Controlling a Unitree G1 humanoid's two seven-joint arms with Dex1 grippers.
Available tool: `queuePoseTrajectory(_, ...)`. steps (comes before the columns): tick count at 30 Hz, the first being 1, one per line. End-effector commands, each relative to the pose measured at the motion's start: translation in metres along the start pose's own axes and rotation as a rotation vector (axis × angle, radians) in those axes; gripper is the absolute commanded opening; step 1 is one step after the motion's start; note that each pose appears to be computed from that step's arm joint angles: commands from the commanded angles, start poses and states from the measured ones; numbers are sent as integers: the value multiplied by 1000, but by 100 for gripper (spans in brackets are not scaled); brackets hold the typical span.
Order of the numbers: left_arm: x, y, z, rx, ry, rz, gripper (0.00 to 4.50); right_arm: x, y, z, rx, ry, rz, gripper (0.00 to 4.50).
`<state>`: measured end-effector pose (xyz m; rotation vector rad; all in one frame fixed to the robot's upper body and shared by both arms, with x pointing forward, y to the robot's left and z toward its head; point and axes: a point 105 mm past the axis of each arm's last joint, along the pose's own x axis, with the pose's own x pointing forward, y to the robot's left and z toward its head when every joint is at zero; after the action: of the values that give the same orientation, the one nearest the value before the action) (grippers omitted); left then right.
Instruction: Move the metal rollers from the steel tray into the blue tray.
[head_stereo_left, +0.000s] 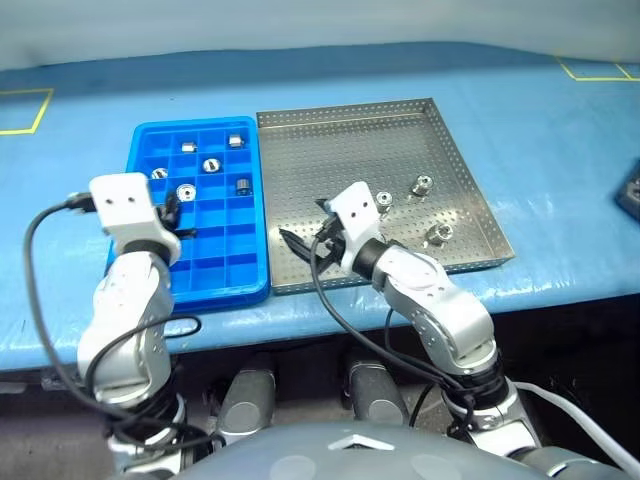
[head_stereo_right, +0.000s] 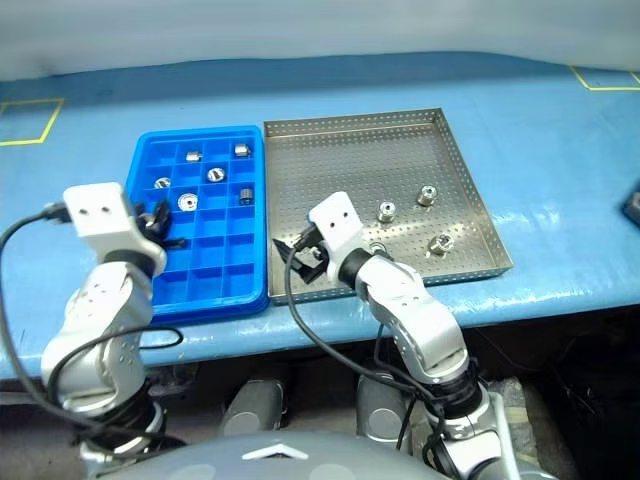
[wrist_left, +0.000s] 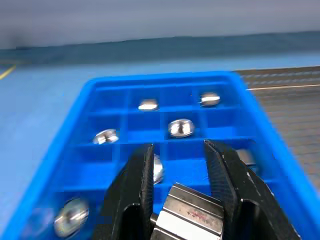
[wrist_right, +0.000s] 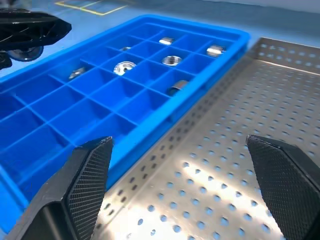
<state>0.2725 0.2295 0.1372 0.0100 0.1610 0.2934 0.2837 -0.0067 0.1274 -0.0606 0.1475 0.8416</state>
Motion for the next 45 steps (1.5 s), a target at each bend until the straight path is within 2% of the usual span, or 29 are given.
queuePoseTrajectory(1,-10,0,-2,-28,-2,5,126,3,6,12,-25,-48,47,450)
queuePoseTrajectory(7,-4,-7,-32,-31,95,-15,126,4,8,12,-15,-50,55,450)
queuePoseTrajectory(13,10,-14,-41,-11,125,-57,126,0,4,8,-11,-41,24,450)
queuePoseTrajectory(18,17,-28,-34,-20,105,-117,291,-8,0,7,-1,-41,-22,450)
queuePoseTrajectory(23,19,-48,-9,-27,29,-210,448,-17,-5,4,6,-34,-67,450)
queuePoseTrajectory(30,22,-86,28,-1,-85,-366,448,-35,-19,0,22,-25,-163,450)
queuePoseTrajectory(33,18,-122,40,34,-124,-564,448,-44,-25,0,31,-28,-201,450)
queuePoseTrajectory(38,24,-199,17,27,60,-918,448,-67,-28,-12,21,27,-231,450)
queuePoseTrajectory(45,38,-267,-13,165,124,-1059,448,-83,-38,-23,42,56,-355,450)
